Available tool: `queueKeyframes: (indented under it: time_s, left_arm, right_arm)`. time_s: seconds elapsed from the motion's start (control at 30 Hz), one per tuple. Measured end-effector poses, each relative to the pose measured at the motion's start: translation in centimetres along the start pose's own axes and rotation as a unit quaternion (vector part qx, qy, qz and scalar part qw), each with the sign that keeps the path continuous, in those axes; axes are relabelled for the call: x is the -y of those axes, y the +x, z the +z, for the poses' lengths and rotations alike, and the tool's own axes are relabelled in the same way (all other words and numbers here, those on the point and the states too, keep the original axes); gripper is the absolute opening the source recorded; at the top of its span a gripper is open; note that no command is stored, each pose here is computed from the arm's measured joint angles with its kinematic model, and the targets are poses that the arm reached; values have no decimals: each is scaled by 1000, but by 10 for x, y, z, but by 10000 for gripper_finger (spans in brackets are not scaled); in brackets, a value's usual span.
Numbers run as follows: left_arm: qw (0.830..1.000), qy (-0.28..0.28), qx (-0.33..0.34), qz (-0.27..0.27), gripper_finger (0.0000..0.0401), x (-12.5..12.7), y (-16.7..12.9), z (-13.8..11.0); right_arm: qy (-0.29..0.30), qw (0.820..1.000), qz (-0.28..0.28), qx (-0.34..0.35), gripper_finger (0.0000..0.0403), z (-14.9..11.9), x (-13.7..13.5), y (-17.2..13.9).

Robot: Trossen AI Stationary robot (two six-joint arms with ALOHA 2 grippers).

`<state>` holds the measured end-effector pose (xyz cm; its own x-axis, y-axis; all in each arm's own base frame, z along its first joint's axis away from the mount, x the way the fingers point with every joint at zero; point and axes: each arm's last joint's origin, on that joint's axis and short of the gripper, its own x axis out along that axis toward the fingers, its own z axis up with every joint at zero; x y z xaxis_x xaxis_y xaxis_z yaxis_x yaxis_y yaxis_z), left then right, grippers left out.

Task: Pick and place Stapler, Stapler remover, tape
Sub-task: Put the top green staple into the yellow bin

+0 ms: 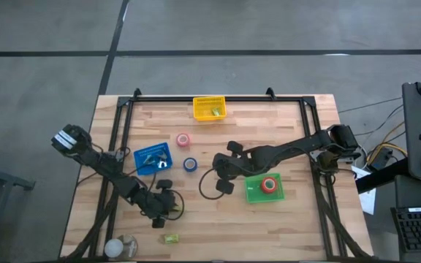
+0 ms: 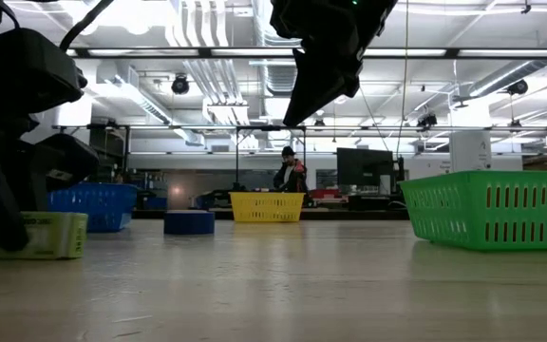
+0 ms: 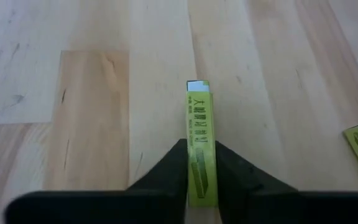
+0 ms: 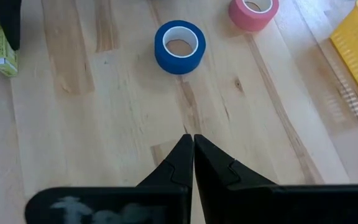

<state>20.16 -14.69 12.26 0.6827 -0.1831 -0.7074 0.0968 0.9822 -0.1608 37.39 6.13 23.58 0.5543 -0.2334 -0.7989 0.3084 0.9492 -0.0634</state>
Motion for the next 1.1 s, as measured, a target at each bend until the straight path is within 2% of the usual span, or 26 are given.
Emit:
queueKeyframes:
  time_s: [0.07, 0.27, 0.33, 0.5, 0.57, 0.7, 0.8, 0.9, 1.0, 1.1]
  left_arm:
    - [1000, 10, 6, 7, 41, -1, 0, 1]
    - [994, 46, 74, 67, 41, -8, -3, 15]
    - [989, 49, 97, 101, 55, -13, -7, 21]
    - [967, 36, 156, 197, 88, -33, -21, 41]
    - [958, 26, 176, 224, 85, -45, -28, 50]
    - [939, -34, 214, 268, 54, -75, -42, 69]
    - [941, -56, 224, 245, 19, -94, -51, 81]
    - [958, -70, 219, 170, 5, -103, -56, 86]
    - [968, -109, 199, 111, 23, -102, -53, 82]
    - [976, -119, 152, 97, 63, -95, -45, 72]
  right_arm:
    - [0, 1000, 0, 0, 8, 0, 0, 0]
    - [-9, 1000, 7, 2, 8, -4, -8, -4]
    - [-16, 1000, 12, 4, 8, -6, -14, -8]
    - [-39, 999, -10, 32, 8, -13, -31, -22]
    - [-47, 998, -15, 43, 8, -16, -36, -29]
    - [-50, 997, -17, 57, 8, -21, -40, -39]
    - [-55, 997, -18, 52, 8, -28, -40, -39]
    - [-48, 998, -21, 46, 8, -36, -37, -37]
    - [-40, 998, -26, 38, 8, -44, -34, -33]
    - [-34, 998, -29, 34, 8, -50, -32, -29]
